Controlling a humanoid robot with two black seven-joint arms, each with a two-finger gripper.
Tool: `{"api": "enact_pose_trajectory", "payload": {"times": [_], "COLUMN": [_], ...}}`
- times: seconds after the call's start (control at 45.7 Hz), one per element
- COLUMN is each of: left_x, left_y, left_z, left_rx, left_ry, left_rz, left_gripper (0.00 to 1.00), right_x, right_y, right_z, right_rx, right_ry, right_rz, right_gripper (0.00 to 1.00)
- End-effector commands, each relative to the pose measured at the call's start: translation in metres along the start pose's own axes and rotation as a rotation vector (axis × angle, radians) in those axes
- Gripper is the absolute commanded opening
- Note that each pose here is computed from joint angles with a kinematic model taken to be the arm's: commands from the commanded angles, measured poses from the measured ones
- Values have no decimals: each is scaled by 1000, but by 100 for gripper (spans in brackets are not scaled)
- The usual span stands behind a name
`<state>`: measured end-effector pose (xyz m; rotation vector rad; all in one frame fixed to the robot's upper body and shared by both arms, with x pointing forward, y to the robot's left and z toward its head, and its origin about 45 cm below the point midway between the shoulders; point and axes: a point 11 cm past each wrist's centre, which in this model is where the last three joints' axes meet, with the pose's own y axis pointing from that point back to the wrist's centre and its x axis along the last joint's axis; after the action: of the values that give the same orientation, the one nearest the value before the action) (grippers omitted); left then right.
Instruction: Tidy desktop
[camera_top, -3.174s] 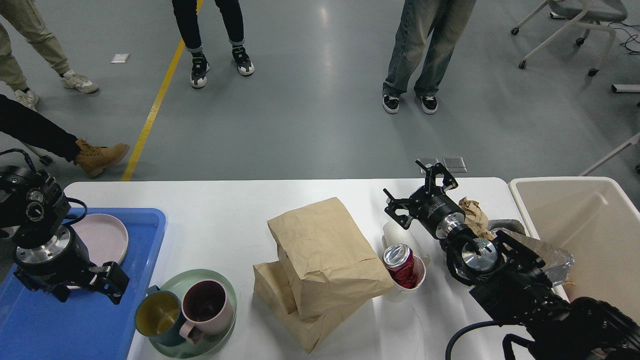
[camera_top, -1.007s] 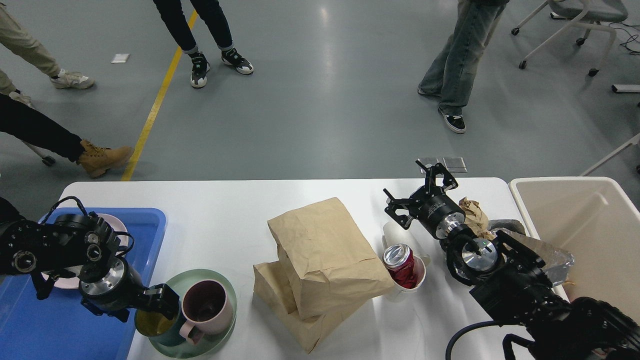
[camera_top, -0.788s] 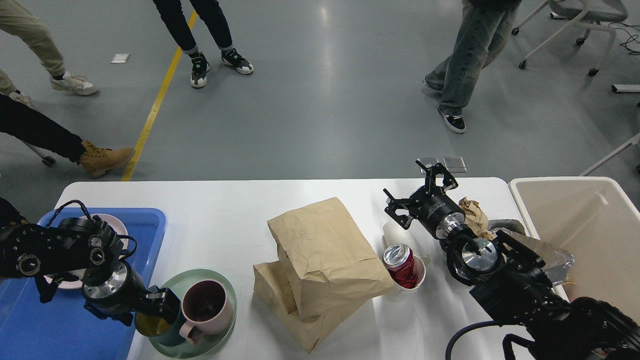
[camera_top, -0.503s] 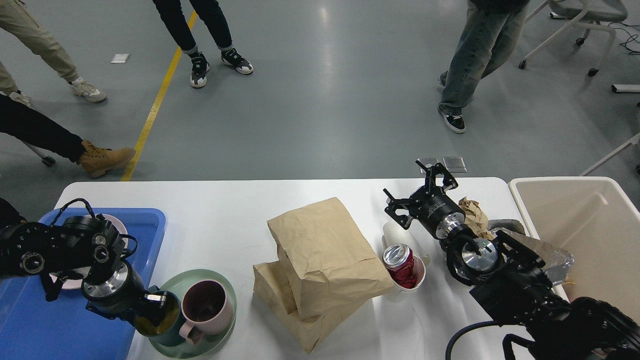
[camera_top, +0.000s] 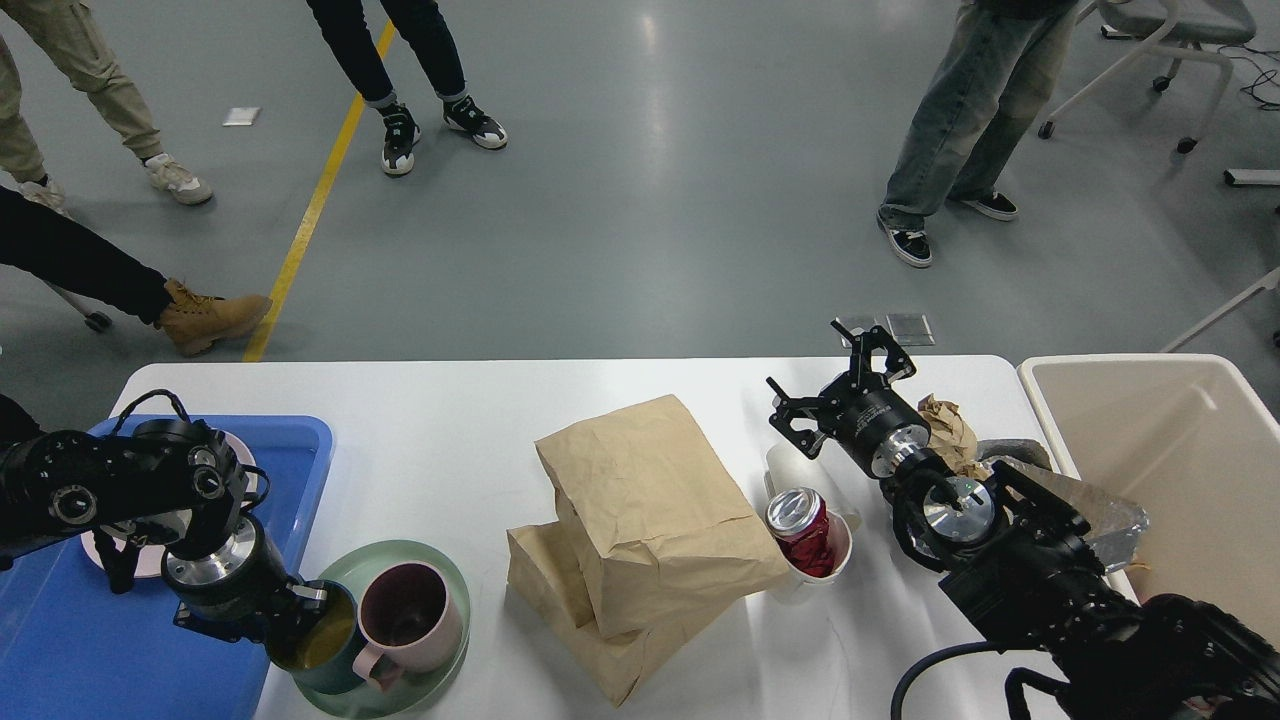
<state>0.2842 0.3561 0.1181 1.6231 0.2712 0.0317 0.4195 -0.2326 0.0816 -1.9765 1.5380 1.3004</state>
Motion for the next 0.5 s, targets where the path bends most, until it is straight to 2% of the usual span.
{"api": "enact_pose_trajectory", "payload": {"times": [0.0, 0.482], "left_x": [1, 7], "left_y": [3, 42], "left_z": [3, 10], "left_rx": [3, -67], "left_ry": [-4, -47], "left_rz": [-7, -90], "left_gripper": [0, 0], "right_x": [0, 0], "right_y": [0, 0], "right_z": [0, 0], "right_rx": [0, 0], "right_ry": [1, -1], "right_rz": [0, 0], "right_gripper": [100, 100]}}
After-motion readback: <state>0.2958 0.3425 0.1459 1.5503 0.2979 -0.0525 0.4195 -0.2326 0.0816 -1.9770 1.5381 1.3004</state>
